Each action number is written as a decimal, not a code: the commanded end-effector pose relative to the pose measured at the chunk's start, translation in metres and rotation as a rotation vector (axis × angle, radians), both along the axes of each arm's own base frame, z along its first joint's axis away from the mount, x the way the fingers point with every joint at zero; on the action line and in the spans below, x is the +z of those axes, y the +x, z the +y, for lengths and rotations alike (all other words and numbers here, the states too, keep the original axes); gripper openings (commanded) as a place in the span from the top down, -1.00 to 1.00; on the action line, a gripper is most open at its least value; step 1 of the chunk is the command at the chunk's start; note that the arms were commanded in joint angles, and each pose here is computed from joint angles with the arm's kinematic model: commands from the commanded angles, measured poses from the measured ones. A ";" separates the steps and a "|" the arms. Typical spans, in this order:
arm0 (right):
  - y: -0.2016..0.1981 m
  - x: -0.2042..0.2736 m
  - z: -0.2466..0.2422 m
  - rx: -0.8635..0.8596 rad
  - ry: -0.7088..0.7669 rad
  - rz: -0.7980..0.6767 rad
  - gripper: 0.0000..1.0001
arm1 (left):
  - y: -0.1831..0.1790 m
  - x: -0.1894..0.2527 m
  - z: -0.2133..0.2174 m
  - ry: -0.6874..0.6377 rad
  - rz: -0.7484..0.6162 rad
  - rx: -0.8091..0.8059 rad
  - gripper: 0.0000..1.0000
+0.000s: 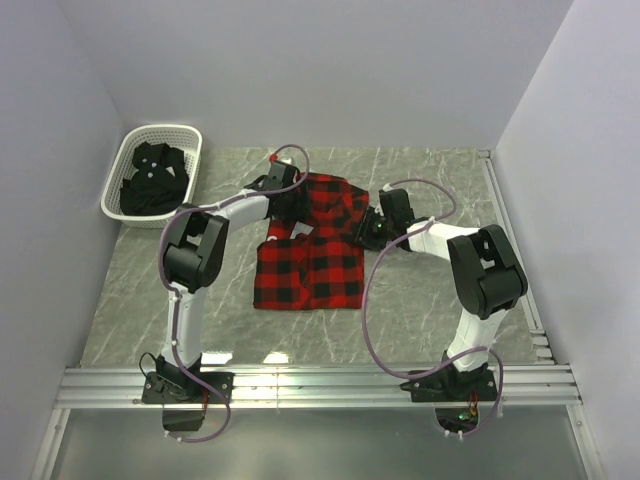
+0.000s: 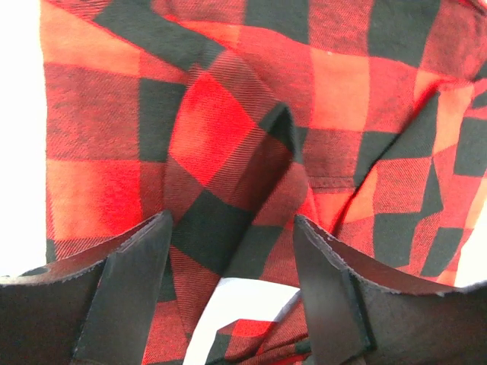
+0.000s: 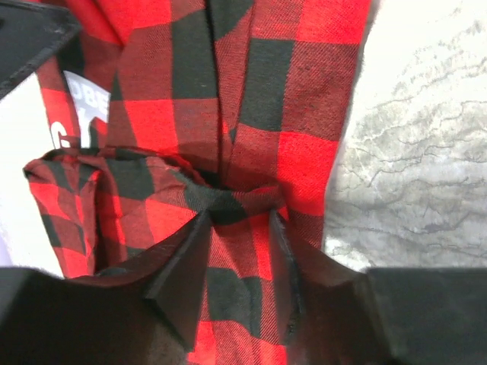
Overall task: Fold and stack the long sleeve shirts
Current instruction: Fold the shirt
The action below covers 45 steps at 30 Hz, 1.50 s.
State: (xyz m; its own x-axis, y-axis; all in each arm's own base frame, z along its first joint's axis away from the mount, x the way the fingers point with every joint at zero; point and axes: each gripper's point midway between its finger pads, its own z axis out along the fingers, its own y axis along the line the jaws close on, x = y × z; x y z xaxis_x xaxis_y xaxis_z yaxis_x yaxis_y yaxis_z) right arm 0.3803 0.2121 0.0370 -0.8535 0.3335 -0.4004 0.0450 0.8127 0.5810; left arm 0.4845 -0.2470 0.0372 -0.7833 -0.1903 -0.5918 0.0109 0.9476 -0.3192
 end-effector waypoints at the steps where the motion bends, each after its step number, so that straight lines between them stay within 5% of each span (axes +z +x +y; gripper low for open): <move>1: 0.017 0.016 0.007 0.006 0.026 -0.069 0.24 | -0.004 -0.002 0.015 -0.046 0.016 0.090 -0.43; 5: 0.016 0.016 0.005 0.003 0.021 -0.075 0.70 | -0.010 -0.004 0.029 -0.061 0.024 0.153 -0.41; 10: 0.014 0.021 -0.001 -0.019 0.008 -0.090 0.91 | -0.020 0.003 0.044 -0.091 0.020 0.228 -0.41; 32: 0.020 0.030 -0.019 -0.147 -0.034 -0.098 0.90 | -0.006 0.076 0.061 -0.124 -0.151 0.256 -0.57; 38: 0.015 0.034 -0.016 -0.123 -0.022 -0.078 0.71 | -0.007 0.085 0.066 -0.133 -0.151 0.268 -0.61; 45: 0.001 0.056 -0.026 -0.139 -0.045 -0.077 -0.05 | -0.024 0.123 0.066 -0.166 -0.203 0.221 -0.72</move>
State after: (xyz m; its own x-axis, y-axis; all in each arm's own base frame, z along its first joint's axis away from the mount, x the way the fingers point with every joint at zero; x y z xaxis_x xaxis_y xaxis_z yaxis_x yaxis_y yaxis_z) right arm 0.3812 0.1935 0.0637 -0.7997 0.4101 -0.4385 0.1249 0.8280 0.5467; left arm 0.4624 -0.1780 0.1129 -0.6319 -0.4483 -0.6322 -0.1844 0.8792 -0.4392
